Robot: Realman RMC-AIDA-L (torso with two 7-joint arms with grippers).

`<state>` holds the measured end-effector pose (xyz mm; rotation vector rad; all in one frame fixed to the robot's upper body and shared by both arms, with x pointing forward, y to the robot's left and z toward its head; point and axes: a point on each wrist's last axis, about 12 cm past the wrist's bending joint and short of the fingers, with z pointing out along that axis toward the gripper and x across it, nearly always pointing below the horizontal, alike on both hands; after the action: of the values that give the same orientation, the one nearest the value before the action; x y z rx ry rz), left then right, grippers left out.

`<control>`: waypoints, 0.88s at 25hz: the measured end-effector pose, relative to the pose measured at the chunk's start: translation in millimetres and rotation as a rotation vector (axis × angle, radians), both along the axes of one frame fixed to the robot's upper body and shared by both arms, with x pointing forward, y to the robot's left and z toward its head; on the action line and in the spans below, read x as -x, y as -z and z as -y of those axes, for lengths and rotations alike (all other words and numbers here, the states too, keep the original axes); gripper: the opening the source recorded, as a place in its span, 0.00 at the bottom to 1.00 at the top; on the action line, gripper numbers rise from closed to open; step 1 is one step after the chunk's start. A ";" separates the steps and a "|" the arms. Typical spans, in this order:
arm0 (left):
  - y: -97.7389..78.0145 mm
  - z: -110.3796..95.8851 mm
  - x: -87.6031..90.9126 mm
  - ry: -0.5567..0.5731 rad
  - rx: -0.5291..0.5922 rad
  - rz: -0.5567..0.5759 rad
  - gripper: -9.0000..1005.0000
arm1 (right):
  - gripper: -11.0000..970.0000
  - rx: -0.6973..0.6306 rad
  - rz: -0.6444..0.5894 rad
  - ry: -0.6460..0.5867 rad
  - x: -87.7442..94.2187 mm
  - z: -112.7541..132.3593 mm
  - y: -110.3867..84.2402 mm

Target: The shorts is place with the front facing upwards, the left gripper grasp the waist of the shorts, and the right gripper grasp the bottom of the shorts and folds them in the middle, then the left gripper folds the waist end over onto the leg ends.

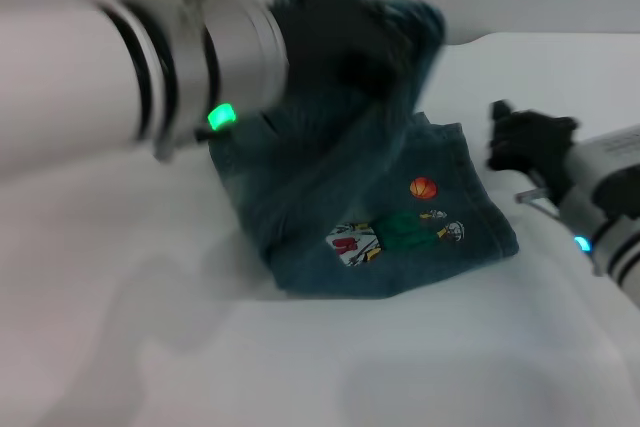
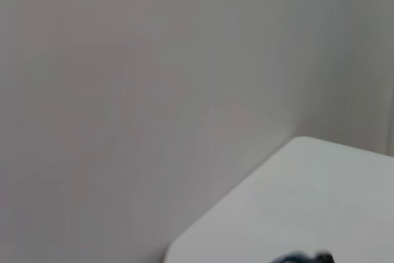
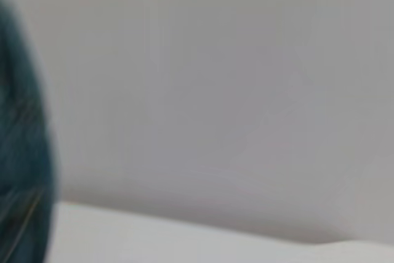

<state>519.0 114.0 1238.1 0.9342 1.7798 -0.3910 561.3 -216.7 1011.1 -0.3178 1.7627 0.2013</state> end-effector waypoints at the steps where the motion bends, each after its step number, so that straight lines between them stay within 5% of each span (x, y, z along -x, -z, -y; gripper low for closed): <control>1: 5.7 2.3 3.8 0.016 -0.001 0.007 0.08 | 0.01 0.003 0.016 0.024 2.1 5.3 -0.3; 7: 14.6 2.4 10.4 0.015 0.056 0.030 0.22 | 0.01 0.045 0.152 0.212 20.7 48.9 -5.5; 11: 19.5 -3.0 14.4 -0.030 0.151 0.091 0.32 | 0.01 0.037 0.158 0.226 24.3 54.4 -6.9; 22: 25.4 -23.5 1.6 -0.172 0.203 0.241 0.64 | 0.01 0.092 0.216 0.205 35.6 59.5 -7.0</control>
<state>517.4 137.5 1212.7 0.6504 1.5539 -0.3273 525.7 -276.3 1018.1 -0.2137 1.5799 -0.0600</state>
